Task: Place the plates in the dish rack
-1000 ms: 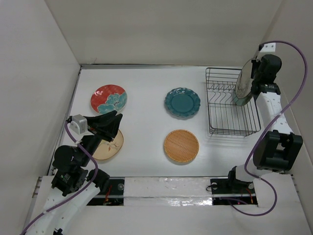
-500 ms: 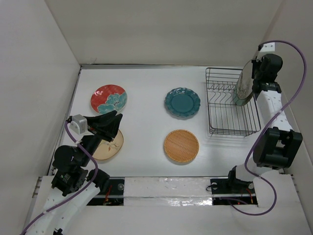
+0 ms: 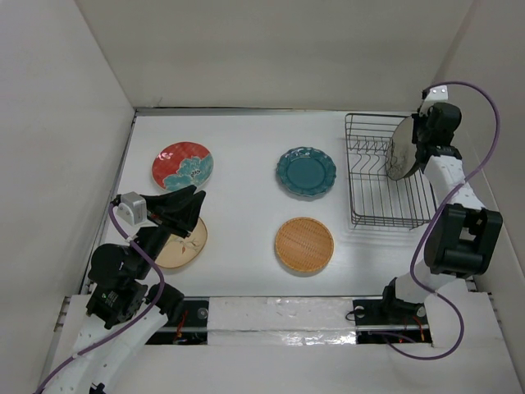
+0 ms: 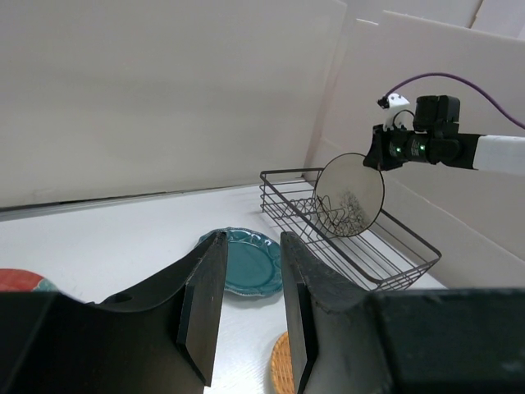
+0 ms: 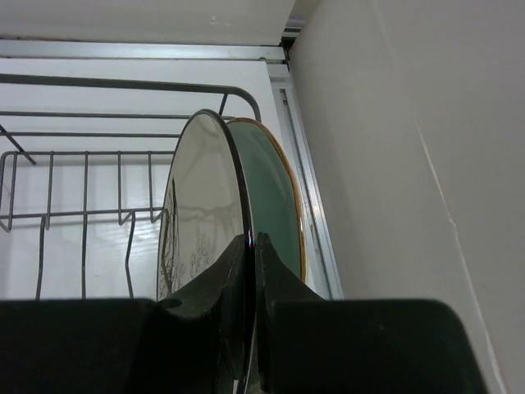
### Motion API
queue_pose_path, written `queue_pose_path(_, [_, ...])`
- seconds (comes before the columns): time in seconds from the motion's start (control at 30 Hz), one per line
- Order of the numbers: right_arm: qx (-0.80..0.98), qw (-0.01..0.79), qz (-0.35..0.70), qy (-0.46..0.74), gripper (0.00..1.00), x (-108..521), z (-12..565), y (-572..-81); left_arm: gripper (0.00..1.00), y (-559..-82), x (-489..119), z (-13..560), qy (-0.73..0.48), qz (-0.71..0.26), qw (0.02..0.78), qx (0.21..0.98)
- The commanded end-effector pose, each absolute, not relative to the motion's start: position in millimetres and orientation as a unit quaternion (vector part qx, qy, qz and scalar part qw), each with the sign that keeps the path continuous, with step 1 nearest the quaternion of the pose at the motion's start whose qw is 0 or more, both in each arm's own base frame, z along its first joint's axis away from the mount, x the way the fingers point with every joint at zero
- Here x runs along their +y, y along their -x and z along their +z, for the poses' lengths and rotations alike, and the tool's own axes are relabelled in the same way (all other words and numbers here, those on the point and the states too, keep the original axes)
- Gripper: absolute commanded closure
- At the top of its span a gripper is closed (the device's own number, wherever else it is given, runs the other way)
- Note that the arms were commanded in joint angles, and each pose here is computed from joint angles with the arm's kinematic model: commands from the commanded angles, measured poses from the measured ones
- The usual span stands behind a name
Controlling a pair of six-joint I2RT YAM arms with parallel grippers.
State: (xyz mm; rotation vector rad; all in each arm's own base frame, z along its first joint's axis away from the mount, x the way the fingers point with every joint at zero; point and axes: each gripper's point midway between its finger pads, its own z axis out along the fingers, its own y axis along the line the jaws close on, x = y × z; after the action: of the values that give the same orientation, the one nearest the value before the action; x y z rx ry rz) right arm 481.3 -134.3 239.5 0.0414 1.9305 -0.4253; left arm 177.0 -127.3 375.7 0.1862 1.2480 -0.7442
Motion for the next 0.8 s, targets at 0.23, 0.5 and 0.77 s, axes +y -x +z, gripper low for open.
queue_pose_path(0.23, [0.743, 0.631, -0.152, -0.162, 0.32, -140, 285, -475, 0.71, -178, -131, 382, -0.087, -0.349, 0.749, 0.557])
queue_pose_path(0.5, [0.700, 0.680, -0.053, -0.211, 0.32, -72, 345, -437, 0.71, -181, -133, 379, -0.087, -0.347, 0.746, 0.562])
queue_pose_path(0.77, [0.760, 0.622, 0.143, -0.125, 1.00, 61, 302, -365, 0.93, -183, -134, 377, -0.088, -0.347, 0.742, 0.567])
